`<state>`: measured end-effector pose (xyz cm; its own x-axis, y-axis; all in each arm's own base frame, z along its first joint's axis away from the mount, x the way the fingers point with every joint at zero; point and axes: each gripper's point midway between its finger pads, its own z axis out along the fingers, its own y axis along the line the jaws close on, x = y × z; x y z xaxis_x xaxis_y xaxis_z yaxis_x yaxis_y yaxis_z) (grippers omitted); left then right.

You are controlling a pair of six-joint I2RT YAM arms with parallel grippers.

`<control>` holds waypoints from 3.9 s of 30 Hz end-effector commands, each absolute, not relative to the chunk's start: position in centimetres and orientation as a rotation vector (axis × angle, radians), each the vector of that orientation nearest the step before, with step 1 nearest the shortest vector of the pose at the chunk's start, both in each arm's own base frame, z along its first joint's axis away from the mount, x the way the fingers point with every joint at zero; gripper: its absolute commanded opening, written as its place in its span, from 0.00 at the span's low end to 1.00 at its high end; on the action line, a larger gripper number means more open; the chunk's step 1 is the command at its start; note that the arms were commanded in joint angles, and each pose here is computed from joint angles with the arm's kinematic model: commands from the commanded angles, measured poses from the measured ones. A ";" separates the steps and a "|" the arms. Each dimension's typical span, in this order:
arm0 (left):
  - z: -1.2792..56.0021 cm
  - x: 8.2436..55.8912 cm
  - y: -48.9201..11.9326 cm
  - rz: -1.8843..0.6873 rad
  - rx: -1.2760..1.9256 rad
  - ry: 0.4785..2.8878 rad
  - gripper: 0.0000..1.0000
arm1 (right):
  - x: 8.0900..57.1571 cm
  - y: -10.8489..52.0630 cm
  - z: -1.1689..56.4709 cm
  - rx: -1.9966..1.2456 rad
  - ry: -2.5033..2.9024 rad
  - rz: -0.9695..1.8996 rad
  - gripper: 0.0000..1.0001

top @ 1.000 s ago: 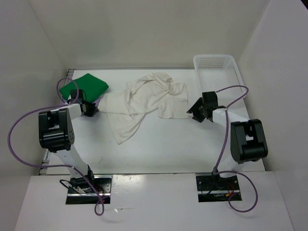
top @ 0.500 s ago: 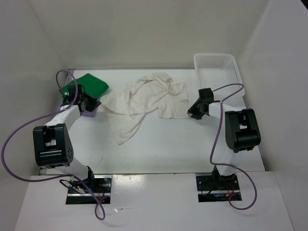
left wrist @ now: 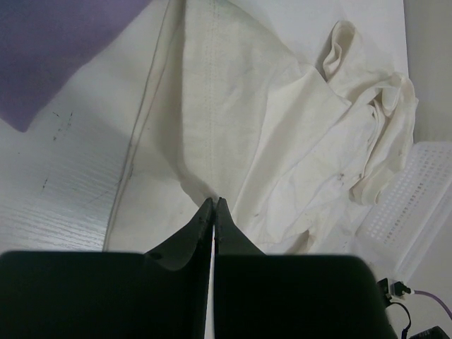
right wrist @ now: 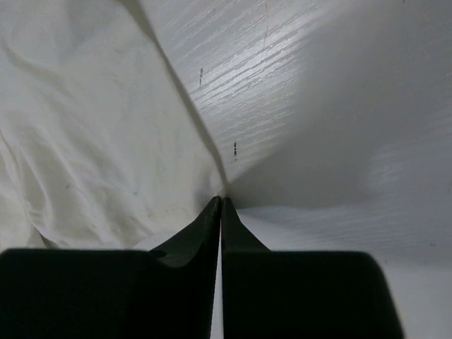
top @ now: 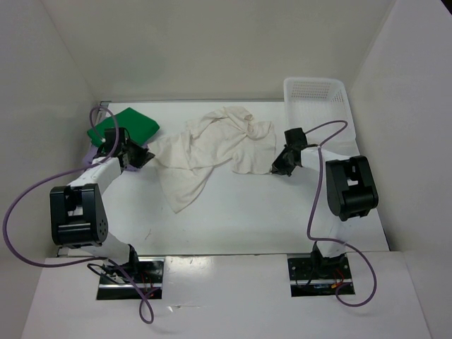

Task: Fold and stack the t-shirts
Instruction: Flatten out the tshirt, then grap the side of the flattened tshirt closest away from the robot with both arms, then fold the flattened tshirt in 1/3 of the way

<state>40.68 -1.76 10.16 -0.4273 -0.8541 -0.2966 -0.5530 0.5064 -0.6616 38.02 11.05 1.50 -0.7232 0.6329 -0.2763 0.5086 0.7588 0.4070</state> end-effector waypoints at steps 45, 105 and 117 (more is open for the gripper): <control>36.3 48.6 0.7 -0.608 -0.737 1.822 0.00 | 48.7 13.3 52.9 0.224 1.587 0.635 0.00; 16.4 33.1 1.1 -0.657 -1.024 2.267 0.00 | 28.8 10.9 19.6 0.654 2.342 0.720 0.00; 13.6 41.0 5.5 -0.535 -1.151 2.207 0.00 | 43.9 8.5 18.3 0.619 2.304 0.481 0.00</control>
